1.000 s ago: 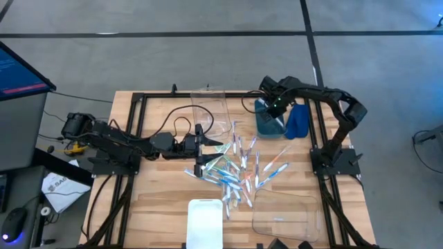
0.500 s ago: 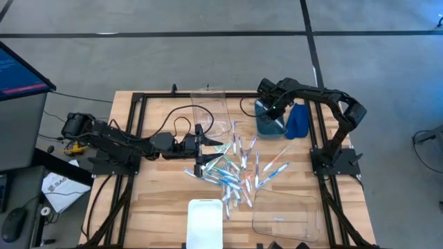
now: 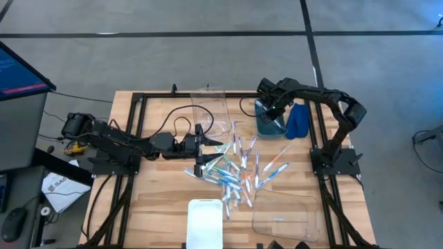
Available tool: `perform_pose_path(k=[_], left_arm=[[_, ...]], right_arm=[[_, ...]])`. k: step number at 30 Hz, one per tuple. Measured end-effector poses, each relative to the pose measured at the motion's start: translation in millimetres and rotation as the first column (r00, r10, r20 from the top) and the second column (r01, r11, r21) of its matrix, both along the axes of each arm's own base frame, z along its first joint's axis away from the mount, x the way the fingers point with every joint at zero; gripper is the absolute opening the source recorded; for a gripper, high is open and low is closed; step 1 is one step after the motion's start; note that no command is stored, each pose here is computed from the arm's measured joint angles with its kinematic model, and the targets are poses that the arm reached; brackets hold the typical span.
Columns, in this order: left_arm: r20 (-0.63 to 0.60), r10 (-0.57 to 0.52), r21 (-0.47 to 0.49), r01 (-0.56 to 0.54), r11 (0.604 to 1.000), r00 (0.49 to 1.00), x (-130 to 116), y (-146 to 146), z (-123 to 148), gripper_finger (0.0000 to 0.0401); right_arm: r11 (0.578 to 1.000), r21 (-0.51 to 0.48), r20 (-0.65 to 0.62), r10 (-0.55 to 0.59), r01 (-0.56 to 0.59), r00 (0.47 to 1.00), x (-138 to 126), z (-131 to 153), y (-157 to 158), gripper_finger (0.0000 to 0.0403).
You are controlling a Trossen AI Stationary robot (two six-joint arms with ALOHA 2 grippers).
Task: Pick & Place Toothbrushes
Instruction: Put the purple toothbrush into the green bin, then put the blue toothbrush into the white bin
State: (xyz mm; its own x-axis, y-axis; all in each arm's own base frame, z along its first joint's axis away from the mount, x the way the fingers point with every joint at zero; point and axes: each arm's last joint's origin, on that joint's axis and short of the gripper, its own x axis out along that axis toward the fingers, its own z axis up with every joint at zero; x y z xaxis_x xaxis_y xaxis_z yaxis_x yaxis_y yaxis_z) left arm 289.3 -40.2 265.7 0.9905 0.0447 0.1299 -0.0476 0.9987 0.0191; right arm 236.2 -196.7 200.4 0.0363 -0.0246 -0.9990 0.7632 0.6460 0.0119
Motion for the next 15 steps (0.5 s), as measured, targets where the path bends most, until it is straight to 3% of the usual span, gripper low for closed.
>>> perform_pose_path(k=[15], left_arm=[[0.0, 0.0, -0.001, 0.0, 1.0, 1.0, 0.0, 0.0, 0.0, 0.0163]], right_arm=[[1.0, -0.024, 0.027, 0.009, -0.008, 1.0, 2.5, 0.3, -2.2, 0.0163]])
